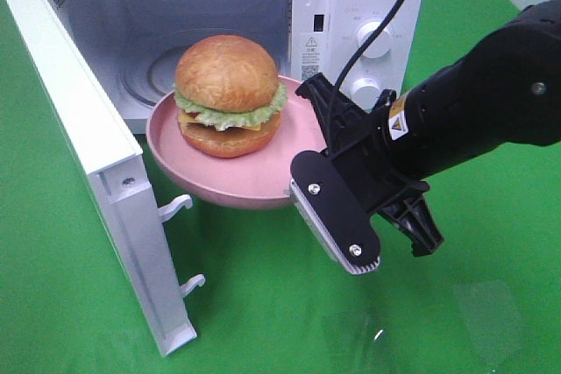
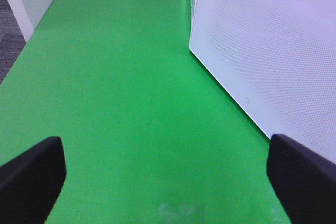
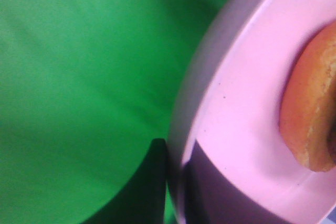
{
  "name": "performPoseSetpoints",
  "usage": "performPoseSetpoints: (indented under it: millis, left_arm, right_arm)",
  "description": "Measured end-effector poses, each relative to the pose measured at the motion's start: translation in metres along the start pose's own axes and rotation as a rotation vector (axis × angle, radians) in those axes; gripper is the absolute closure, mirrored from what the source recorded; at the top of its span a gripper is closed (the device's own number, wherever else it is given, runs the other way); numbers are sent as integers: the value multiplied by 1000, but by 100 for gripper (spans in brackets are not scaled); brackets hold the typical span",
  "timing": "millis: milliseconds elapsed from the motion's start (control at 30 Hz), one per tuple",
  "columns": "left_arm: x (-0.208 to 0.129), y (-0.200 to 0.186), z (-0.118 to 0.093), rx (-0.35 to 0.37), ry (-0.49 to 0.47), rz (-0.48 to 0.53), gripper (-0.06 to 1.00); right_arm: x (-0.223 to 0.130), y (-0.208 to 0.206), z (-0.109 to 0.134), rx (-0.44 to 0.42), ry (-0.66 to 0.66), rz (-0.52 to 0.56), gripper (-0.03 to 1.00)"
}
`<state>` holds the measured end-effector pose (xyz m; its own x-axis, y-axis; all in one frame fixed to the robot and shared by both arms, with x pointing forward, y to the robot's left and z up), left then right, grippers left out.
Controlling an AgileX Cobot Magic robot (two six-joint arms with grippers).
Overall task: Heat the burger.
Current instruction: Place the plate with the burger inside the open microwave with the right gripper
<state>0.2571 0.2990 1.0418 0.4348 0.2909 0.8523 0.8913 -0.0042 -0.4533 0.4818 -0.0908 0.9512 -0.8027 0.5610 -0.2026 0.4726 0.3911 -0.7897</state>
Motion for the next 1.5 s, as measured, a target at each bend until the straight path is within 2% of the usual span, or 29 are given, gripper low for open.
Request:
performPoseSetpoints:
  millis: [600, 1233, 1500]
  left_arm:
    - [0, 0, 0, 0, 0, 0, -4]
    - [0, 0, 0, 1, 0, 0, -4]
    - [0, 0, 0, 1, 0, 0, -4]
  right_arm:
    - [-12, 52, -42, -4, -16, 0, 92]
    - [-23, 99, -73, -11, -31, 12, 92]
    - [-37, 118, -90, -6, 53, 62, 92]
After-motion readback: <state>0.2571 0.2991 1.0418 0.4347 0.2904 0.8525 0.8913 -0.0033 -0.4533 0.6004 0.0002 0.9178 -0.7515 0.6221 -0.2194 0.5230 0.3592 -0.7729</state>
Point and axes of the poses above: a point on each arm's last joint axis where the gripper is mounted, y pointing out along that axis toward the gripper, z along the wrist's bending axis when the last joint is at zero, x = y × z, the point moved 3 cm from there along y, pointing out along that axis toward the gripper, and after that the axes turned 14 degrees about -y, right-handed, at the moved point
